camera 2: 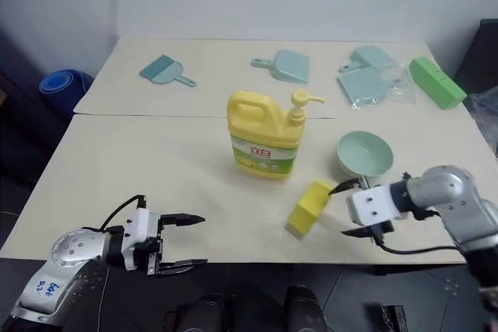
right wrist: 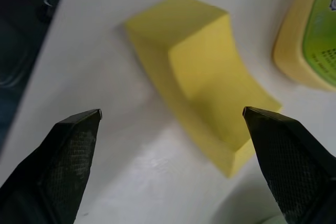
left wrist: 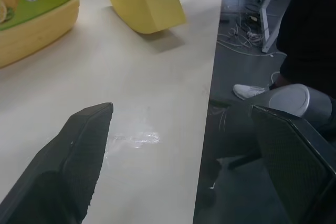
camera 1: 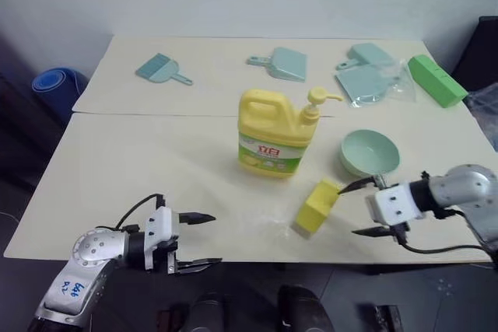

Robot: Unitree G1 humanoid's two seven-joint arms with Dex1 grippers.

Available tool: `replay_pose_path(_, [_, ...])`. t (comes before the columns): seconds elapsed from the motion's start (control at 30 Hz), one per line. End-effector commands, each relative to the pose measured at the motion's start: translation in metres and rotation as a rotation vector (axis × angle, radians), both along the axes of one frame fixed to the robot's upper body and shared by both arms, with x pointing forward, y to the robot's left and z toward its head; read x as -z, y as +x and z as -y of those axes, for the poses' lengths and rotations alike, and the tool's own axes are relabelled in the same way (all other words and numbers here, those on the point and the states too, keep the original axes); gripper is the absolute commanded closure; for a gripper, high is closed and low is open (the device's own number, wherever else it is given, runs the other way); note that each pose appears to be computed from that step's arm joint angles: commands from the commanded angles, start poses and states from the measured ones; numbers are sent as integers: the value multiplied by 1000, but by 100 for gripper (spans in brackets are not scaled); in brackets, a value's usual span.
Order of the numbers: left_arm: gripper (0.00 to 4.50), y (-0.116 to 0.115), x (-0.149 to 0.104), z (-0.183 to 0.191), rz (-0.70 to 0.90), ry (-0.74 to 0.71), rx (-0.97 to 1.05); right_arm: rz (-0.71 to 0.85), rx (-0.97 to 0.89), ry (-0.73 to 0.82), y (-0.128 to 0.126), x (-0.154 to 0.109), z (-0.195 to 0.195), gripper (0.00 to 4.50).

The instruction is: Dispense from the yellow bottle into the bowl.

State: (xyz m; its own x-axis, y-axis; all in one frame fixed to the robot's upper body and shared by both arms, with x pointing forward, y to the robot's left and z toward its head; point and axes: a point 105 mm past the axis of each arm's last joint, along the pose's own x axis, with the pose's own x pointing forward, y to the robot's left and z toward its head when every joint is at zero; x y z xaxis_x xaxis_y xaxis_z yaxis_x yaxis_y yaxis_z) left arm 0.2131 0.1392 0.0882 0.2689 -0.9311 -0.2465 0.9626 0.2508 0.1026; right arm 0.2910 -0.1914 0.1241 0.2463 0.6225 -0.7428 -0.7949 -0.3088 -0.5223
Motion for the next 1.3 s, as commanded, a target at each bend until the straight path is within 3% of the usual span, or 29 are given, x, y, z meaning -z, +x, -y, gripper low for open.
replay_pose_path(0.03, [9, -5, -4, 5, 14, -1, 9, 64, -63, -21, 12, -8, -11, 0])
replay_pose_path(0.17, [9, -6, -4, 5, 1, -2, -7, 46, -143, -78, 15, -1, -22, 0])
replay_pose_path(0.5, [9, 0, -1, 12, 10, -12, -12, -60, -135, -149, 31, 24, -34, 0])
replay_pose_path(0.6, [0, 1, -1, 15, 13, -15, -7, -90, -112, -112, 27, 20, -35, 53])
replay_pose_path(0.73, [0, 0, -3, 17, 18, -32, 0, -150, -55, -63, 14, 10, -23, 183])
replay_pose_path(0.8, [0, 1, -9, 20, 30, -72, 1, -204, -11, -2, -1, 4, -15, 212])
replay_pose_path(0.93, [0, -2, -19, 31, 30, -166, 18, -315, 200, 303, -23, -29, -12, 213])
replay_pose_path(1.07, [0, 2, -26, 37, 28, -213, 27, -318, 494, 541, -35, -65, 23, 213])
replay_pose_path(1.2, [0, 18, -41, 43, 16, -320, 3, -172, 987, 669, -16, -70, 116, 213])
replay_pose_path(1.3, [0, 22, -43, 50, 16, -315, 43, -50, 1206, 673, -4, -60, 170, 213])
